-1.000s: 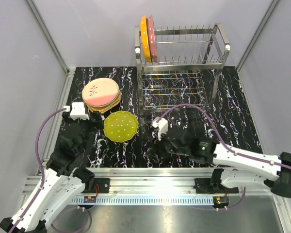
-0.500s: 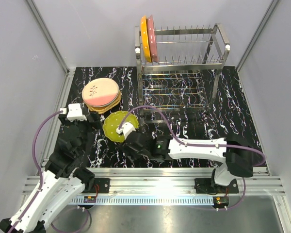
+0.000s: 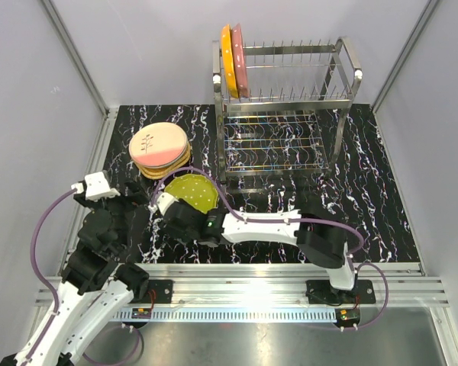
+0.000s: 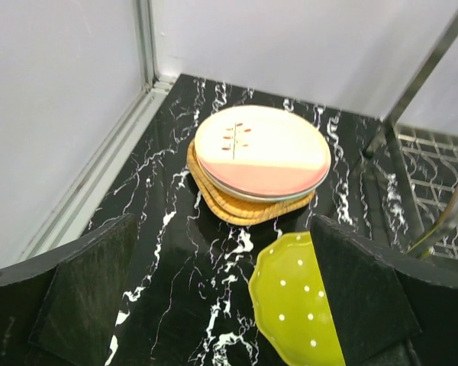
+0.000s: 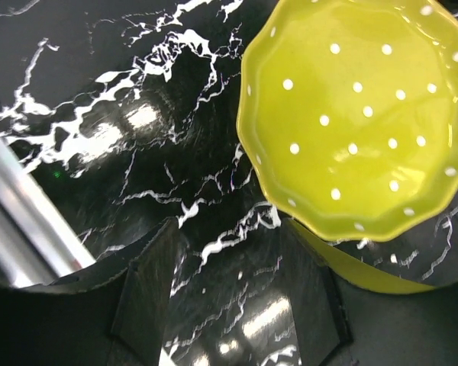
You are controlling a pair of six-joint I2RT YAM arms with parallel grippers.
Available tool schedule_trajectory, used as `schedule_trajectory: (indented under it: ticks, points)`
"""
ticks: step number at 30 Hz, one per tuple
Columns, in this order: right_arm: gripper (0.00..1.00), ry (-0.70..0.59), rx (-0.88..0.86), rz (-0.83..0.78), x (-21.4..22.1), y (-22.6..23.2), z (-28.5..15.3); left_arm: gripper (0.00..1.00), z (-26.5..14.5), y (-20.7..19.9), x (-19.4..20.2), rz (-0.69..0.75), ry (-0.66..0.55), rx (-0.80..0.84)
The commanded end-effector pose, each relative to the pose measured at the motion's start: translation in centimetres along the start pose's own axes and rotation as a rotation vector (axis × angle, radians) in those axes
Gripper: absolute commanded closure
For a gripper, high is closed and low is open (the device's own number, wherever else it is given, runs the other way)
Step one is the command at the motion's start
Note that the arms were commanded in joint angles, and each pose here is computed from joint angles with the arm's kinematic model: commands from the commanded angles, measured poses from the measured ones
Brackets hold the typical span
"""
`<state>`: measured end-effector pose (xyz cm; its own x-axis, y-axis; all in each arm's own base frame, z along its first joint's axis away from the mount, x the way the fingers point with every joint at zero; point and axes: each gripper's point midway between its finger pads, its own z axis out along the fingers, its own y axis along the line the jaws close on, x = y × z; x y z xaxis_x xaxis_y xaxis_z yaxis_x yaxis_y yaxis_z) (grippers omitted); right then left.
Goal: Load the plates into the dish rack
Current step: Grab a plate with the right arm
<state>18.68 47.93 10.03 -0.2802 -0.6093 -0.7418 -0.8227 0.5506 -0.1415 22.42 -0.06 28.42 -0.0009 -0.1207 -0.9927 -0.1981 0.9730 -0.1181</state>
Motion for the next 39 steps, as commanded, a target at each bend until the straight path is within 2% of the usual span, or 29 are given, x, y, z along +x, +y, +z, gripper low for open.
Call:
schedule_trajectory:
  ticks: [1, 12, 21, 24, 28, 31, 39]
  points:
    - [0.38, -0.02, 0.024, -0.018, -1.7, -1.5, 1.3, 0.01, -0.1, 0.6, -1.5, -0.068, -0.059, -0.039]
    - [0.4, 0.023, -0.098, 0.024, 0.1, -0.1, 5.4, 0.01, 0.1, 0.1, -1.2, -0.061, -0.04, -0.024]
    - [0.45, 0.059, -0.056, 0.028, 1.9, -0.7, 7.3, 0.01, 0.2, -0.2, -1.1, -0.054, -0.033, -0.011]
    - [0.5, 0.069, -0.04, 0.023, 2.4, -1.0, 7.6, 0.01, 0.3, -0.4, -0.9, -0.045, -0.025, -0.007]
    - [0.62, 0.073, -0.039, 0.021, 2.7, -0.9, 7.8, 0.01, 0.4, -0.4, -0.8, -0.038, -0.02, -0.007]
    - [0.65, 0.081, -0.023, 0.025, 3.0, -1.1, 7.9, 0.01, 0.4, -0.5, -0.8, -0.037, -0.019, -0.004]
    - [0.89, 0.065, -0.004, 0.055, 3.5, -1.3, 5.8, 0.01, 0.9, -1.8, 0.1, -0.01, 0.021, 0.04]
